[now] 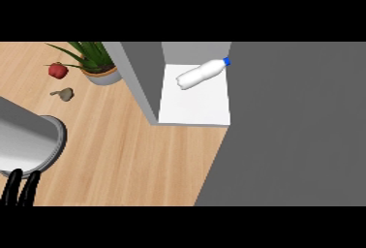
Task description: Pick up the bottled water, place it into the cabinet and close the cabinet
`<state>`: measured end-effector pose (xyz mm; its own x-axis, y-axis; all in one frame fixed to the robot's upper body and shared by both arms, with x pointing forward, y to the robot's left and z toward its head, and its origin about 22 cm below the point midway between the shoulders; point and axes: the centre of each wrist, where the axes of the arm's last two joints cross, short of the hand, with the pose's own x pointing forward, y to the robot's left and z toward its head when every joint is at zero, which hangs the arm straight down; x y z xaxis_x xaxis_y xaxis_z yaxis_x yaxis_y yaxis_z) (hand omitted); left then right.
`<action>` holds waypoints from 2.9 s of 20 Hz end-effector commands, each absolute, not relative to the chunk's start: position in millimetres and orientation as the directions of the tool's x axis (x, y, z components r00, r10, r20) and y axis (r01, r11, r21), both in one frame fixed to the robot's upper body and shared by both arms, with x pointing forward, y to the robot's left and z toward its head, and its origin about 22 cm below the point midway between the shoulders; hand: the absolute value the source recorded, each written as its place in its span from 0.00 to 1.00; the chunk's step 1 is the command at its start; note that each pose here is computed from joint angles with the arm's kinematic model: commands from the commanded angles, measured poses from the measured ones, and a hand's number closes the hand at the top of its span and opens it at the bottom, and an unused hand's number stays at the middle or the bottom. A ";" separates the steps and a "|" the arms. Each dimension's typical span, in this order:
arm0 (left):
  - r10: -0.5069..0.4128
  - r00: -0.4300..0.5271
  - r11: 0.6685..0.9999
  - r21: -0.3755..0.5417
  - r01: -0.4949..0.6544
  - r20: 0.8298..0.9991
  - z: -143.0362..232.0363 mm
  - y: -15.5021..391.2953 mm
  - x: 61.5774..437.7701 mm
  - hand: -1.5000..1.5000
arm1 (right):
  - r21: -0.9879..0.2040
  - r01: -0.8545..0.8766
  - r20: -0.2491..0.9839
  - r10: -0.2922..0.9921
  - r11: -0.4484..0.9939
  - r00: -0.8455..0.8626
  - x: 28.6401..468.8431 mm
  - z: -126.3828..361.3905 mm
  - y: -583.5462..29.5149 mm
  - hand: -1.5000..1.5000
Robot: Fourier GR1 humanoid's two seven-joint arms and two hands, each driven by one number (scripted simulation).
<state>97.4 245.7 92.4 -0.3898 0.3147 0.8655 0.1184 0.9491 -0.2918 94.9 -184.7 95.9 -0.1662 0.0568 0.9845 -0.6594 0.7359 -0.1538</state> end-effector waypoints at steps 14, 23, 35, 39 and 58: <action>0.328 -0.390 0.945 -0.296 0.141 0.861 96.6 304.2 64.4 0.00 | 0.019 -0.742 0.981 -0.155 0.670 -0.114 118.8 124.9 -121.5 1.00; 0.358 -0.386 0.934 -0.318 0.164 0.850 98.7 321.9 49.9 0.00 | 0.083 -0.699 0.984 -0.170 0.710 -0.056 181.2 119.4 -128.1 1.00; 0.345 -0.418 0.938 -0.329 0.114 0.840 98.1 365.8 30.8 0.00 | 0.201 -0.670 0.962 -0.274 0.714 -0.003 309.5 159.1 -111.7 1.00; 0.326 -0.416 0.945 -0.306 0.115 0.849 117.3 364.4 23.3 0.00 | 0.176 -0.668 0.968 -0.250 0.723 -0.015 346.6 180.3 -114.2 1.00; 0.368 -0.385 0.930 -0.332 0.158 0.847 117.9 364.0 18.3 0.00 | 0.185 -0.778 0.973 -0.224 0.601 0.058 379.1 179.2 -77.4 1.00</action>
